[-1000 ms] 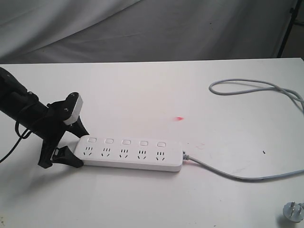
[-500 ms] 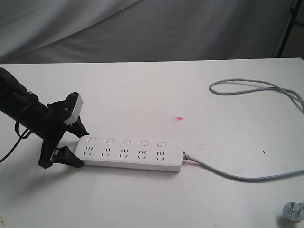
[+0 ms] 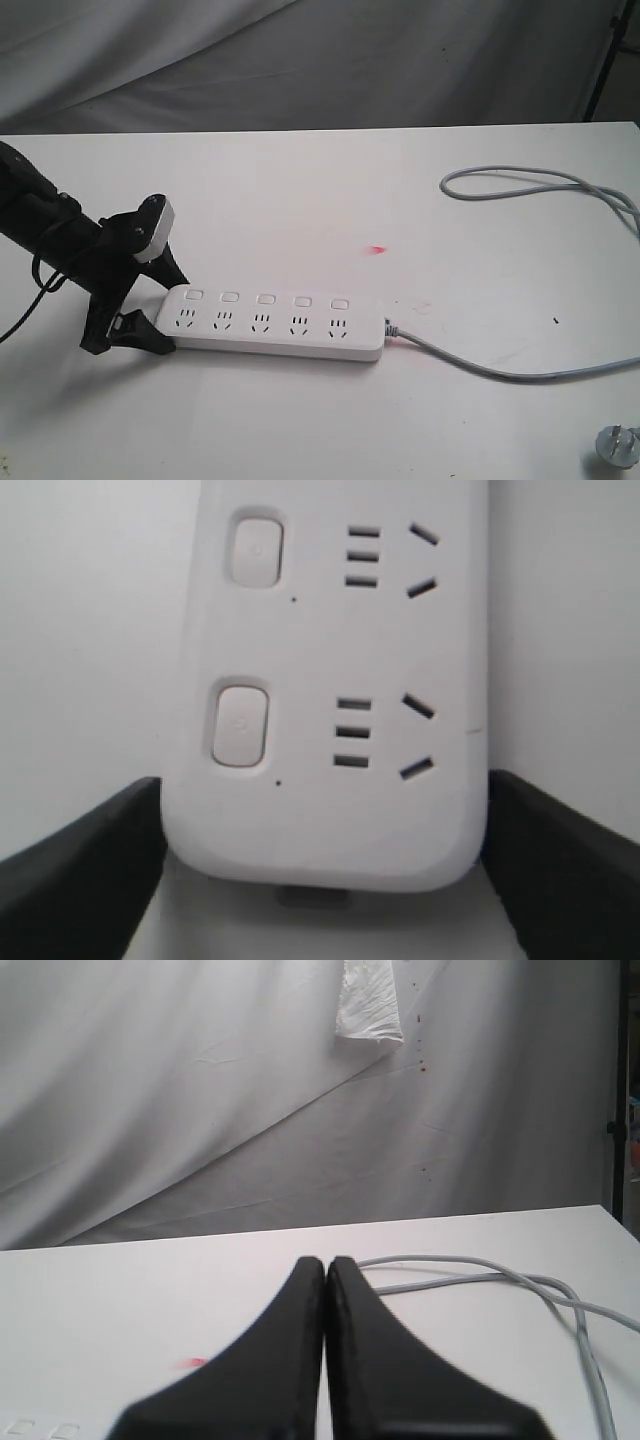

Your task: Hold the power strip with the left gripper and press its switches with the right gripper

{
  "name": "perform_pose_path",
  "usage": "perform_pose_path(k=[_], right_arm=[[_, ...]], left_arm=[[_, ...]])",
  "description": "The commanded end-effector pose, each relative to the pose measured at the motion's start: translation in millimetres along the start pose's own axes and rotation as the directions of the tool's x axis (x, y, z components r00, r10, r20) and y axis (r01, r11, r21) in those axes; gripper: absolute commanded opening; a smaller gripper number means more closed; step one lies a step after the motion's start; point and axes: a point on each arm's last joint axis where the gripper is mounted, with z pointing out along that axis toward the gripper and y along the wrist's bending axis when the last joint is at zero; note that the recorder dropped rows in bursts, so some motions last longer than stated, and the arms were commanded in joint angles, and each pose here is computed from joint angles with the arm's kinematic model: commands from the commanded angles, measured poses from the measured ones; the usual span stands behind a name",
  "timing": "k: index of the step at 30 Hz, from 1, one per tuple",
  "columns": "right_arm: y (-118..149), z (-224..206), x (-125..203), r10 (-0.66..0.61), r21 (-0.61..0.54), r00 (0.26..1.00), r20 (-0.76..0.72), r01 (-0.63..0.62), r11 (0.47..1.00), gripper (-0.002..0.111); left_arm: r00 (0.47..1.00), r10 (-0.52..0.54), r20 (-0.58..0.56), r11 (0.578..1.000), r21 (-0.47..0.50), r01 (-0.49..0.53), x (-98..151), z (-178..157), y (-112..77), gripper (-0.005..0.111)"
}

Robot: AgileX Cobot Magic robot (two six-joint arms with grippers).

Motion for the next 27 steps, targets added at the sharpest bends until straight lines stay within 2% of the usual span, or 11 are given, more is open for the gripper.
perform_pose_path(k=[1, 3, 7, 11, 13, 16, 19, 21, 24, 27], right_arm=[[-0.1, -0.2, 1.2, -0.003, 0.0, 1.0, -0.001, 0.003, 1.0, 0.0], [-0.1, -0.2, 1.2, -0.003, 0.0, 1.0, -0.001, 0.003, 1.0, 0.0], [-0.1, -0.2, 1.2, -0.003, 0.0, 1.0, -0.001, 0.003, 1.0, 0.0], [-0.1, -0.2, 1.2, -0.003, 0.0, 1.0, -0.001, 0.003, 1.0, 0.0], [-0.1, -0.2, 1.2, -0.003, 0.0, 1.0, -0.001, 0.003, 1.0, 0.0], [-0.1, -0.2, 1.2, -0.001, -0.001, 1.0, -0.001, 0.001, 1.0, 0.0], [-0.1, -0.2, 1.2, -0.001, -0.001, 1.0, -0.001, 0.001, 1.0, 0.0], [-0.1, -0.2, 1.2, -0.001, -0.001, 1.0, -0.001, 0.001, 1.0, 0.0], [-0.1, -0.2, 1.2, -0.001, -0.001, 1.0, -0.001, 0.001, 1.0, 0.0], [-0.1, -0.2, 1.2, -0.001, -0.001, 1.0, -0.001, 0.001, 1.0, 0.0]], left_arm=[[1.0, -0.01, 0.015, 1.0, -0.007, 0.01, -2.5, 0.1, 1.6, 0.095], [1.0, -0.024, 0.018, 1.0, 0.001, 0.024, -3.1, -0.4, 0.7, 0.1], [0.999, -0.048, -0.018, 0.999, -0.017, 0.048, -8.7, -14.2, -1.4, 0.1], [0.985, -0.079, -0.156, 0.993, -0.1, 0.064, -21.1, -57.8, -10.9, 0.1], [0.969, -0.129, -0.212, 0.976, -0.201, 0.086, -34.7, -91.5, -20.6, 0.1], [0.94, -0.288, -0.183, 0.906, -0.371, 0.205, -58.6, -139.9, -43.3, 0.1], [0.917, -0.377, -0.131, 0.861, -0.415, 0.295, -79.1, -173.8, -76.9, 0.1], [0.888, -0.457, -0.053, 0.807, -0.445, 0.389, -91.3, -191.2, -97.2, 0.1], [0.88, -0.473, 0.029, 0.754, -0.504, 0.422, -105.7, -213.9, -123.5, 0.099], [0.891, -0.449, 0.074, 0.725, -0.552, 0.411, -113.5, -227.1, -138.2, 0.099]])
